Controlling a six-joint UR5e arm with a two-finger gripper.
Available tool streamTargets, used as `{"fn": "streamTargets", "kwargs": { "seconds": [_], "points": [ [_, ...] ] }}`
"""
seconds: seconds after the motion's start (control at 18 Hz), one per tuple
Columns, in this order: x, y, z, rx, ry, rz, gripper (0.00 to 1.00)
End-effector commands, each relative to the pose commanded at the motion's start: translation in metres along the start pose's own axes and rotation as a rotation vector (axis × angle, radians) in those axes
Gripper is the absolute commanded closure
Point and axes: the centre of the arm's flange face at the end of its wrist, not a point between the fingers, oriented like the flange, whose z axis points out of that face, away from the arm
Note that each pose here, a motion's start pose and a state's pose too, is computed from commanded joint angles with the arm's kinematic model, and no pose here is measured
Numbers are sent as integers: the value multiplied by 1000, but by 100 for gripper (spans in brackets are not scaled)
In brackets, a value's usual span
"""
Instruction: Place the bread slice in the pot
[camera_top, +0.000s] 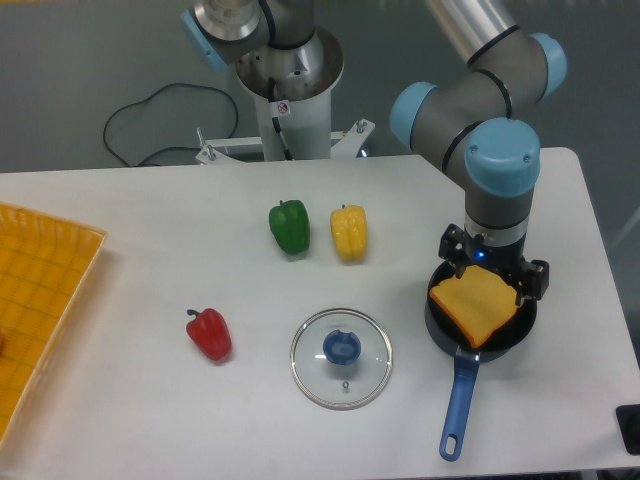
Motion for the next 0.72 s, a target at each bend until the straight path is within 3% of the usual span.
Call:
{"fn": "streamTargets", "kwargs": {
  "seconds": [0.33,0.72],
  "points": [
    [-8,3,0,2,-10,12,0],
    [-12,6,25,-9,19,3,0]
  ]
}}
